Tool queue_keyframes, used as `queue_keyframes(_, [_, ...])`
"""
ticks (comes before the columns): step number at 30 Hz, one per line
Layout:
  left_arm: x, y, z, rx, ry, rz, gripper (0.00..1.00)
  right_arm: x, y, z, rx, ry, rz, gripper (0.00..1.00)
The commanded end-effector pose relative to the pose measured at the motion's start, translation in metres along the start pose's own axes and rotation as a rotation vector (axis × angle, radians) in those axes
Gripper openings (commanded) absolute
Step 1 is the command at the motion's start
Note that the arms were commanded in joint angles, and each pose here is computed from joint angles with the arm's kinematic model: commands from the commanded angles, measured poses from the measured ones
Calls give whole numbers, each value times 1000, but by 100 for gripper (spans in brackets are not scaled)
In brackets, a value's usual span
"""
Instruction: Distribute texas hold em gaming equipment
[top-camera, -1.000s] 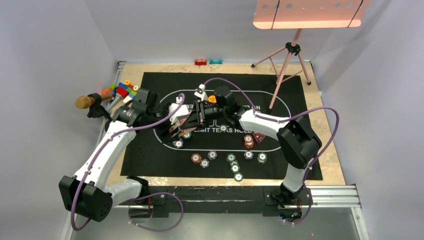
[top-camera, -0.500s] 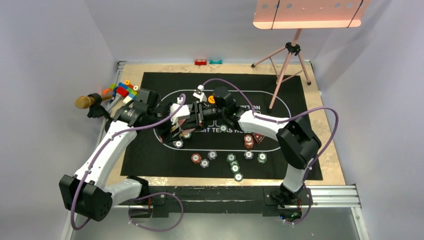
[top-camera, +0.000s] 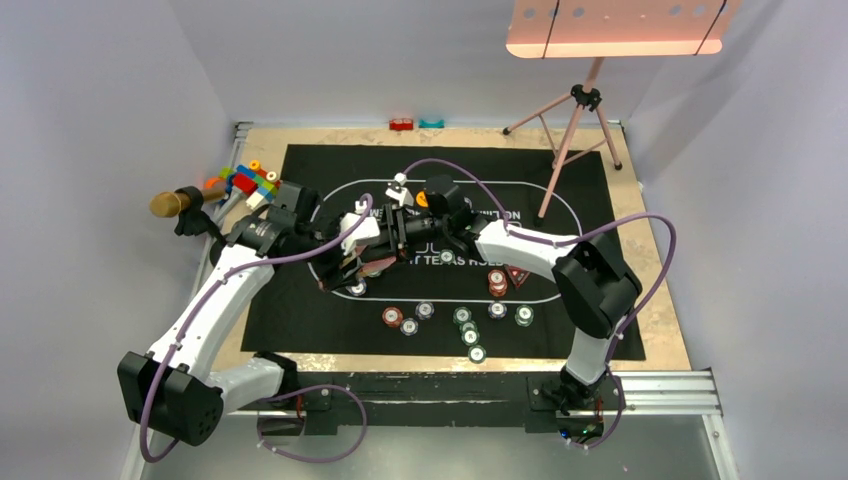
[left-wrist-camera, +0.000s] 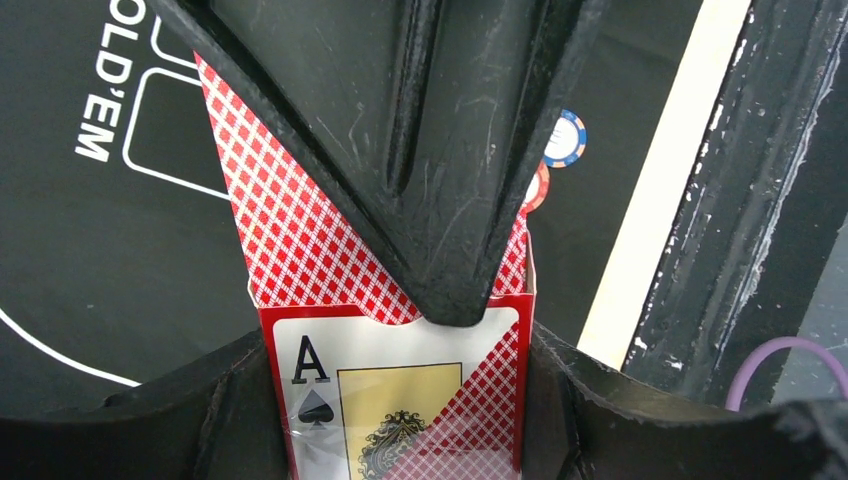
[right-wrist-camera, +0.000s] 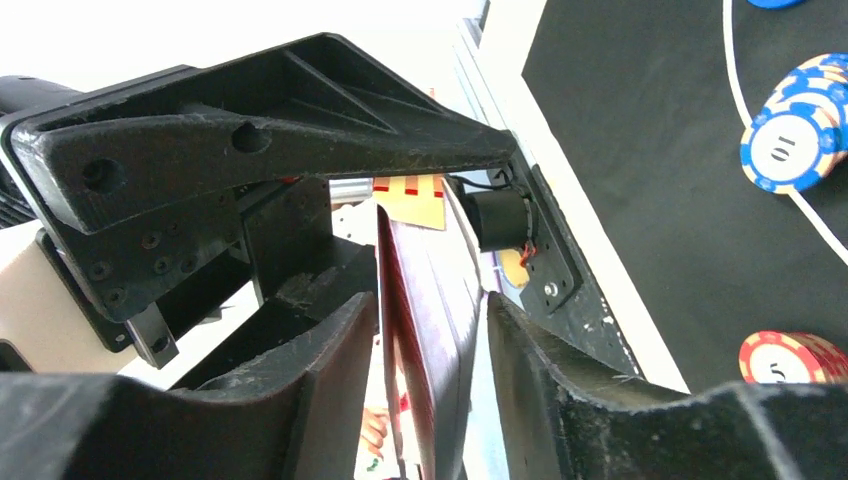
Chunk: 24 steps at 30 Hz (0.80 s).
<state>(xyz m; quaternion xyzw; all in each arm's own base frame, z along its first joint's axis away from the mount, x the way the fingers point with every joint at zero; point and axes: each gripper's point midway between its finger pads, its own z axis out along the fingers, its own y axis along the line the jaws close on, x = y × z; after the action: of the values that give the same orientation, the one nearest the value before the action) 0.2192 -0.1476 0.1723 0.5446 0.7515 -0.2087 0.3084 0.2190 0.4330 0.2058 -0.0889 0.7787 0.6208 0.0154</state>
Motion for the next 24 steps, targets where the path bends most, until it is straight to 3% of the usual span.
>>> queue_keyframes(1, [-14,-8,-6,31,-52,33,24,-5,17,-11,-2,-6,-84,52])
queue_keyframes(14, [-20,-17,-9,65,-80,31,0,-9,13,-19,4,-23,-86,52])
queue_keyframes(24, [-16,-13,-4,59,-73,24,0,-11,7,-40,36,-61,-99,38])
